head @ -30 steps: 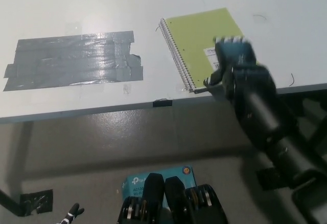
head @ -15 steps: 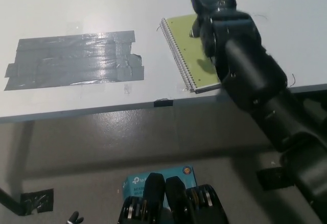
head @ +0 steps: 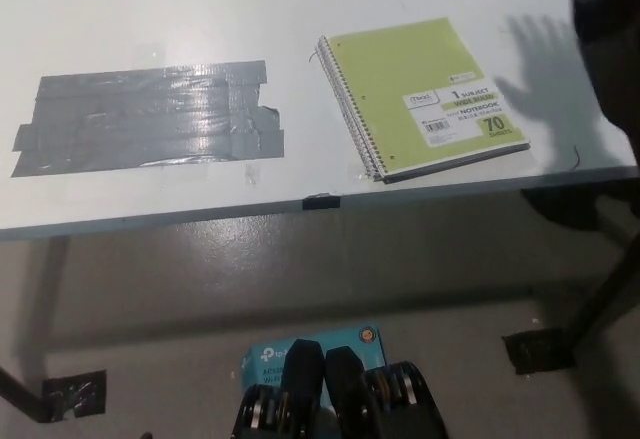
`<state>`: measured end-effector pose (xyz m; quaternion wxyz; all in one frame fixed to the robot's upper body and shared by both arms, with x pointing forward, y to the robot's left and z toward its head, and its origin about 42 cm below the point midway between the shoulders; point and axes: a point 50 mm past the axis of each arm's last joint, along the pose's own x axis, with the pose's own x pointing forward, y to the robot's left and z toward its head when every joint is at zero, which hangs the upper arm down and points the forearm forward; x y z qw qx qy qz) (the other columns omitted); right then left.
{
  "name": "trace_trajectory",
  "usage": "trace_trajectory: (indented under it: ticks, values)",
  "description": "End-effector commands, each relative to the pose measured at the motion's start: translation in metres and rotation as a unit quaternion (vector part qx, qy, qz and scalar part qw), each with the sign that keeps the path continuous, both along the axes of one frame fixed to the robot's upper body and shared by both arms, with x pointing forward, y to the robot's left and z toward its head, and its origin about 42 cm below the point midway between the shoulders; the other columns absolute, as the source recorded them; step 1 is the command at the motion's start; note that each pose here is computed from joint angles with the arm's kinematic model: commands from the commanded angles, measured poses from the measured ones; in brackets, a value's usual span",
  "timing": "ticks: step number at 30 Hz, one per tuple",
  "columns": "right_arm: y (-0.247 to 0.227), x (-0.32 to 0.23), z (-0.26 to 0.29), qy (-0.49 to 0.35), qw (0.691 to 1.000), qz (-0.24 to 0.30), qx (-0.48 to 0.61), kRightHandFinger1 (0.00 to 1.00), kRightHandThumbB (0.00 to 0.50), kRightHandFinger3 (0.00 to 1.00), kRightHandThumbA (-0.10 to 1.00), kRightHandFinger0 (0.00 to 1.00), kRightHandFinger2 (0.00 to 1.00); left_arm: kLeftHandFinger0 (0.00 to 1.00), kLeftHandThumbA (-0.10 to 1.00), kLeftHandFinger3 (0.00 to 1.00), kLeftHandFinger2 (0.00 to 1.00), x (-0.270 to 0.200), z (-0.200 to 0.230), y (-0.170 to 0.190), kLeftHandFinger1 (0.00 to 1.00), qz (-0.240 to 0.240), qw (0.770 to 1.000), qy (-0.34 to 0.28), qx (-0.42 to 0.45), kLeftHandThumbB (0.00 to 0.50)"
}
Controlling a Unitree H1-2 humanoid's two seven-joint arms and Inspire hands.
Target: The robot uses its right hand to align two notebooks stacked together until they are fully overlapped
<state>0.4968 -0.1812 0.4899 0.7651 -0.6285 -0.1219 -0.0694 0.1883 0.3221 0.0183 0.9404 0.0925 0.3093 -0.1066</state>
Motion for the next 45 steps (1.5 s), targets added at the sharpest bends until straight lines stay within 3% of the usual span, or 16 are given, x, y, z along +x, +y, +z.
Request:
trace_trajectory:
  ticks: [1, 4, 5, 6, 8, 9, 14, 15, 17, 21, 24, 25, 31, 34, 40, 45]
  values:
    - [-0.116, -0.211, 0.018, -0.164, 0.985, 0.032, 0.036, 1.00, 0.169, 1.00, 0.78, 1.00, 1.00, 0.30, 1.00, 1.00, 0.51, -0.008, 0.004, 0.006, 0.41, -0.010, 1.000, -0.017, 0.004, 0.500]
    - [-0.150, -0.257, -0.023, -0.166, 0.985, -0.009, 0.038, 1.00, 0.203, 1.00, 0.87, 1.00, 1.00, 0.32, 1.00, 1.00, 0.54, -0.009, 0.005, 0.010, 0.43, -0.003, 1.000, -0.015, 0.007, 0.500]
    - [-0.162, -0.272, -0.040, -0.165, 0.985, -0.040, 0.039, 1.00, 0.194, 1.00, 0.83, 1.00, 1.00, 0.33, 1.00, 1.00, 0.56, -0.009, 0.005, 0.012, 0.44, 0.002, 1.000, -0.016, 0.008, 0.500]
    - [-0.184, -0.300, -0.076, -0.146, 0.982, -0.094, 0.079, 1.00, 0.140, 1.00, 0.67, 1.00, 1.00, 0.36, 1.00, 1.00, 0.57, -0.008, 0.006, 0.015, 0.45, 0.014, 1.000, -0.019, 0.008, 0.500]
    - [-0.199, -0.320, -0.105, -0.133, 0.976, -0.133, 0.112, 1.00, 0.137, 1.00, 0.55, 1.00, 1.00, 0.37, 1.00, 1.00, 0.56, -0.007, 0.004, 0.015, 0.46, 0.028, 0.999, -0.016, -0.002, 0.500]
    - [-0.212, -0.330, -0.133, -0.095, 0.975, -0.169, 0.109, 1.00, 0.144, 1.00, 0.70, 1.00, 1.00, 0.37, 1.00, 1.00, 0.54, -0.007, 0.004, 0.017, 0.46, 0.031, 0.999, -0.016, 0.000, 0.500]
    - [-0.235, -0.350, -0.230, 0.019, 0.962, -0.225, 0.152, 1.00, 0.255, 1.00, 0.94, 1.00, 1.00, 0.36, 1.00, 1.00, 0.52, -0.004, 0.004, 0.026, 0.46, 0.051, 0.998, -0.024, 0.007, 0.500]
    - [-0.243, -0.354, -0.261, 0.034, 0.956, -0.241, 0.161, 1.00, 0.227, 1.00, 0.80, 1.00, 1.00, 0.41, 1.00, 1.00, 0.52, -0.005, 0.004, 0.026, 0.46, 0.049, 0.998, -0.026, 0.011, 0.500]
    - [-0.249, -0.360, -0.293, 0.057, 0.949, -0.257, 0.175, 1.00, 0.220, 1.00, 0.74, 1.00, 1.00, 0.40, 1.00, 1.00, 0.52, -0.005, 0.004, 0.027, 0.46, 0.048, 0.998, -0.028, 0.012, 0.500]
    - [-0.266, -0.370, -0.361, 0.127, 0.918, -0.300, 0.228, 1.00, 0.227, 1.00, 0.72, 1.00, 1.00, 0.42, 1.00, 1.00, 0.53, -0.009, 0.000, 0.029, 0.49, 0.051, 0.998, -0.021, 0.009, 0.500]
    - [-0.277, -0.381, -0.408, 0.195, 0.874, -0.319, 0.311, 1.00, 0.288, 1.00, 0.67, 1.00, 1.00, 0.49, 1.00, 1.00, 0.52, -0.011, -0.001, 0.030, 0.50, 0.050, 0.998, -0.021, 0.015, 0.500]
    - [-0.277, -0.384, -0.414, 0.236, 0.840, -0.314, 0.375, 1.00, 0.294, 1.00, 0.50, 1.00, 1.00, 0.46, 1.00, 1.00, 0.51, -0.013, 0.000, 0.033, 0.49, 0.051, 0.998, -0.019, 0.015, 0.500]
    - [-0.279, -0.384, -0.409, 0.281, 0.846, -0.282, 0.356, 1.00, 0.310, 1.00, 0.59, 1.00, 1.00, 0.53, 1.00, 1.00, 0.80, -0.012, 0.002, 0.031, 0.61, 0.079, 0.997, -0.019, -0.017, 0.500]
    - [-0.274, -0.378, -0.412, 0.291, 0.856, -0.257, 0.340, 1.00, 0.309, 1.00, 0.59, 1.00, 1.00, 0.73, 1.00, 1.00, 1.00, -0.008, 0.004, 0.033, 0.82, 0.081, 0.996, -0.016, -0.030, 0.500]
    - [-0.267, -0.353, -0.405, 0.309, 0.871, -0.216, 0.314, 1.00, 0.322, 1.00, 0.55, 1.00, 1.00, 0.79, 1.00, 1.00, 1.00, 0.003, 0.006, 0.034, 0.86, 0.095, 0.994, -0.019, -0.047, 0.500]
    - [-0.274, -0.349, -0.401, 0.333, 0.867, -0.211, 0.306, 1.00, 0.309, 1.00, 0.54, 1.00, 1.00, 0.71, 1.00, 1.00, 0.97, -0.001, 0.005, 0.034, 0.82, 0.097, 0.995, -0.018, -0.036, 0.500]
